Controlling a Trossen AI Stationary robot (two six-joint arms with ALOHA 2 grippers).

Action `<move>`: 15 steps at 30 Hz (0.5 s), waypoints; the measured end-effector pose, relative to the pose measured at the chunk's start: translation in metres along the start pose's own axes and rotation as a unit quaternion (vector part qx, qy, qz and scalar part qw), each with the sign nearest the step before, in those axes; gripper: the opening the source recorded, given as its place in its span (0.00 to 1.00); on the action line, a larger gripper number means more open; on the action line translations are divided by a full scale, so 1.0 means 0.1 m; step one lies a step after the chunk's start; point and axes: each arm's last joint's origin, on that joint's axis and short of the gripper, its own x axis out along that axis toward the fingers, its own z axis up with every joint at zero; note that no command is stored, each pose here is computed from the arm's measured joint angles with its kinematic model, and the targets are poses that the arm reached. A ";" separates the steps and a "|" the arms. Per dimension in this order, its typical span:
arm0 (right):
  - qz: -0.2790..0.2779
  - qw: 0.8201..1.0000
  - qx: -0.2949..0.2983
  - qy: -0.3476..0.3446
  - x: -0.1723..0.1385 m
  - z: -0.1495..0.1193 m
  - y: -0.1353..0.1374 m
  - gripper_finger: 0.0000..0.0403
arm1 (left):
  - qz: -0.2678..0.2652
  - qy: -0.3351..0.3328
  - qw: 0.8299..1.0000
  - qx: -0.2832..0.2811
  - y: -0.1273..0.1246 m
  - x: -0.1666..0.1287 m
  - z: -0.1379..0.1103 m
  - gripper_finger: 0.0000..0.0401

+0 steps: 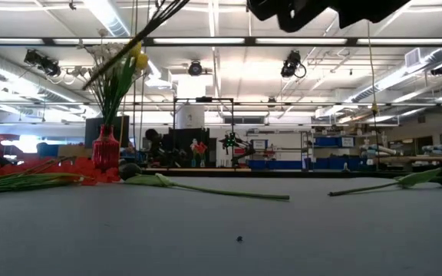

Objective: Sort flowers into vase by color
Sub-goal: Put the right red flowers into the transparent vase

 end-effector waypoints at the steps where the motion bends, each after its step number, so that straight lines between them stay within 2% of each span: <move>1: 0.000 1.000 -0.018 -0.001 -0.01 0.01 0.01 0.37 | 0.000 0.004 1.000 -0.003 -0.01 -0.01 -0.01 0.01; 3: 0.004 0.999 -0.051 -0.010 -0.02 0.00 0.04 0.38 | -0.002 0.006 1.000 -0.009 -0.04 -0.02 -0.03 0.01; 10: 0.028 0.994 -0.102 -0.033 -0.03 -0.16 0.15 0.38 | -0.019 0.000 1.000 -0.019 -0.23 -0.07 -0.11 0.00; 15: 0.069 0.984 -0.155 -0.055 -0.09 -0.27 0.32 0.38 | -0.048 -0.045 0.997 -0.031 -0.36 -0.14 -0.05 0.00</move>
